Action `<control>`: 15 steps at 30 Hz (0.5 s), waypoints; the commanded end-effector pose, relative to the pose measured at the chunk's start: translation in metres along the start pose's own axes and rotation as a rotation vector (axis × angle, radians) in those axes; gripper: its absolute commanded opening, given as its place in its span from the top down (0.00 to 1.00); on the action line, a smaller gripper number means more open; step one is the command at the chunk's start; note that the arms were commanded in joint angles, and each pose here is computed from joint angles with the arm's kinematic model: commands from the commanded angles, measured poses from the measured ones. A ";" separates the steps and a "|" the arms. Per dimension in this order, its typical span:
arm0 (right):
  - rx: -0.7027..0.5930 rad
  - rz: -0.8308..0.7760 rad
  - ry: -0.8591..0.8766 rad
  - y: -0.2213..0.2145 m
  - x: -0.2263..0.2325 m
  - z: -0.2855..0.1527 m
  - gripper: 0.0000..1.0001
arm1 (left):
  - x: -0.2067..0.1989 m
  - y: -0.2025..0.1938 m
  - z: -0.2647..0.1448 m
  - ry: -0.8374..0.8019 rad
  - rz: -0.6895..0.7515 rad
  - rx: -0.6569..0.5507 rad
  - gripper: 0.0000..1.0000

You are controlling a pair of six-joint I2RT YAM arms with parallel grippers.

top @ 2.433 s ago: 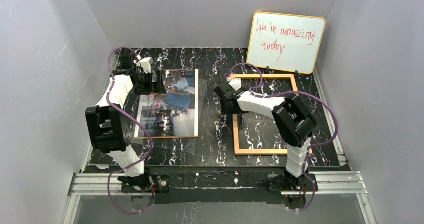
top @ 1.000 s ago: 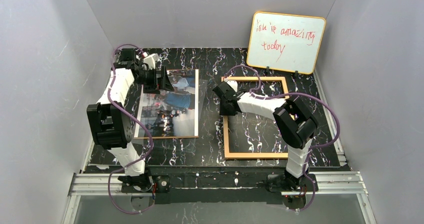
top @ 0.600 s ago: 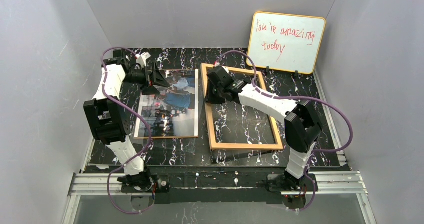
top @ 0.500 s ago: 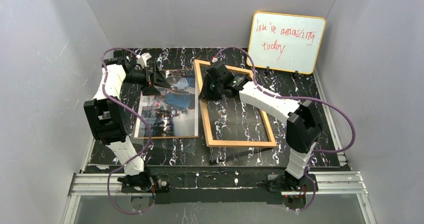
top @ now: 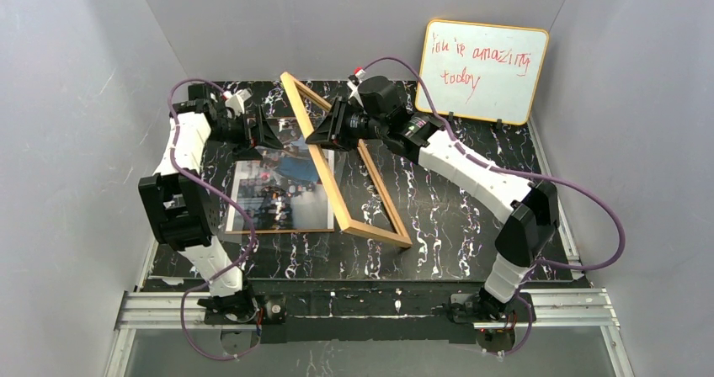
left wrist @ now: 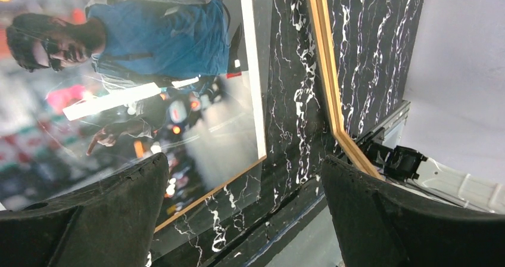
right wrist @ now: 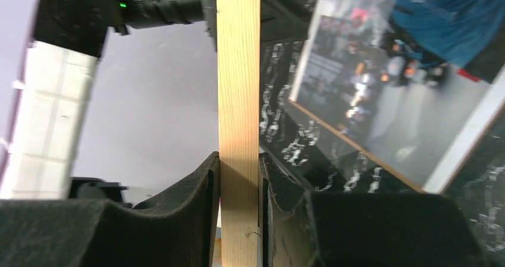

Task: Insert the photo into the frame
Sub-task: Turn over the photo frame at the center of the board.

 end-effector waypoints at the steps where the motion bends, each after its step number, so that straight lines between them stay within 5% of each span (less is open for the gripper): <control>1: -0.119 0.030 0.251 0.026 0.050 -0.040 0.99 | -0.019 -0.001 -0.018 0.019 0.039 -0.085 0.02; 15: -0.181 0.369 0.417 0.030 -0.019 -0.078 0.99 | -0.121 0.023 0.021 0.066 0.252 -0.230 0.02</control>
Point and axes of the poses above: each gripper's point midway between its finger pads, its own z axis out along the fingers, its own x axis along the line the jaws close on, y = z × x, the point moved 10 cm from there along -z, back along the fingers, and after that the axes turned 5 degrees about -z, right-handed, at the moved point
